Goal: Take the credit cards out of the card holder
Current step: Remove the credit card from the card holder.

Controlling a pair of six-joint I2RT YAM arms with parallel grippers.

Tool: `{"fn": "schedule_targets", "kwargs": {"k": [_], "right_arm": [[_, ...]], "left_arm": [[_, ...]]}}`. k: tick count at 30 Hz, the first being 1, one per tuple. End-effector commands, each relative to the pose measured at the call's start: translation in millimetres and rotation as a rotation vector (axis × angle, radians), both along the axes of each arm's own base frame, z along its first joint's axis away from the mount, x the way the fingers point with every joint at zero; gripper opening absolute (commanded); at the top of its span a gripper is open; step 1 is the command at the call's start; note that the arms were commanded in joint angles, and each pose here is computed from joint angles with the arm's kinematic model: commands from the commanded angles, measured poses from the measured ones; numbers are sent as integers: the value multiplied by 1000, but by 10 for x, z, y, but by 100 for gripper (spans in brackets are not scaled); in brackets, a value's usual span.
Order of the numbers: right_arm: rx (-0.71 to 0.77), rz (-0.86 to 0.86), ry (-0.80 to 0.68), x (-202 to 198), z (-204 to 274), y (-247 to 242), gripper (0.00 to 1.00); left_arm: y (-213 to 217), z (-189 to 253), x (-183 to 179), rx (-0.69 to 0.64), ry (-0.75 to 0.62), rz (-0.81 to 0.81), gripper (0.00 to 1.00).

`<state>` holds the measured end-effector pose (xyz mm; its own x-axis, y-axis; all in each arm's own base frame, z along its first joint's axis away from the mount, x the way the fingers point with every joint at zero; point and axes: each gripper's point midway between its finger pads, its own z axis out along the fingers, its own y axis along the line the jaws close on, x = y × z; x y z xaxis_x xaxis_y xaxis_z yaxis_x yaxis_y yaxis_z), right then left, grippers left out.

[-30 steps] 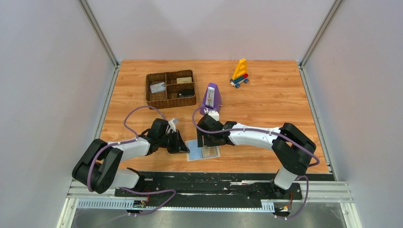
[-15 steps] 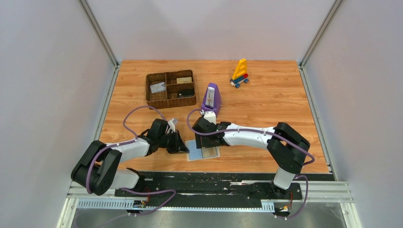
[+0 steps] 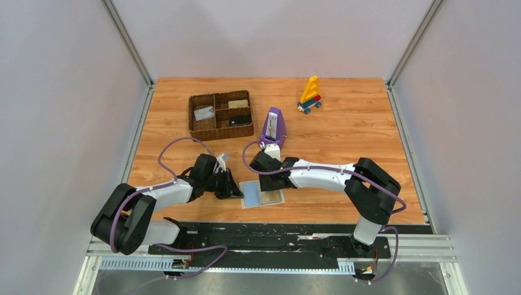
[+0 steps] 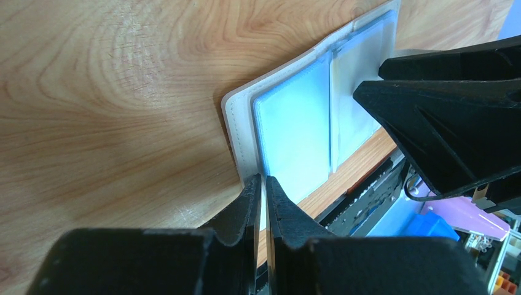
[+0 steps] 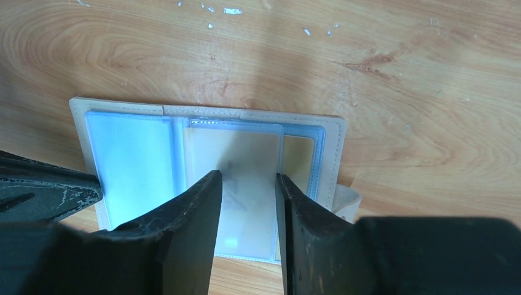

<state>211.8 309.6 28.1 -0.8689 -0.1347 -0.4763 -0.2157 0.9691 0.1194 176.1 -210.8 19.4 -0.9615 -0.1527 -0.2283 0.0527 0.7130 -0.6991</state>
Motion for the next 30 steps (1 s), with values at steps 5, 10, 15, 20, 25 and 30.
{"fn": "schedule_targets", "kwargs": {"k": [5, 10, 15, 20, 25, 30], "right_arm": [[48, 25, 20, -64, 29, 52, 38], [165, 68, 5, -80, 203, 198, 38], [300, 97, 7, -99, 348, 296, 37], [376, 95, 9, -96, 398, 285, 37], [389, 90, 17, -88, 391, 221, 38], [328, 69, -21, 63, 332, 50, 46]], "left_arm": [[52, -57, -7, 32, -16, -1, 15], [53, -74, -14, 35, -10, -3, 15], [54, -80, -11, 37, -9, -2, 15], [57, -92, -21, 39, -4, -3, 15], [68, -98, -28, 42, -5, 0, 15], [67, -88, -37, 40, -5, -2, 15]]}}
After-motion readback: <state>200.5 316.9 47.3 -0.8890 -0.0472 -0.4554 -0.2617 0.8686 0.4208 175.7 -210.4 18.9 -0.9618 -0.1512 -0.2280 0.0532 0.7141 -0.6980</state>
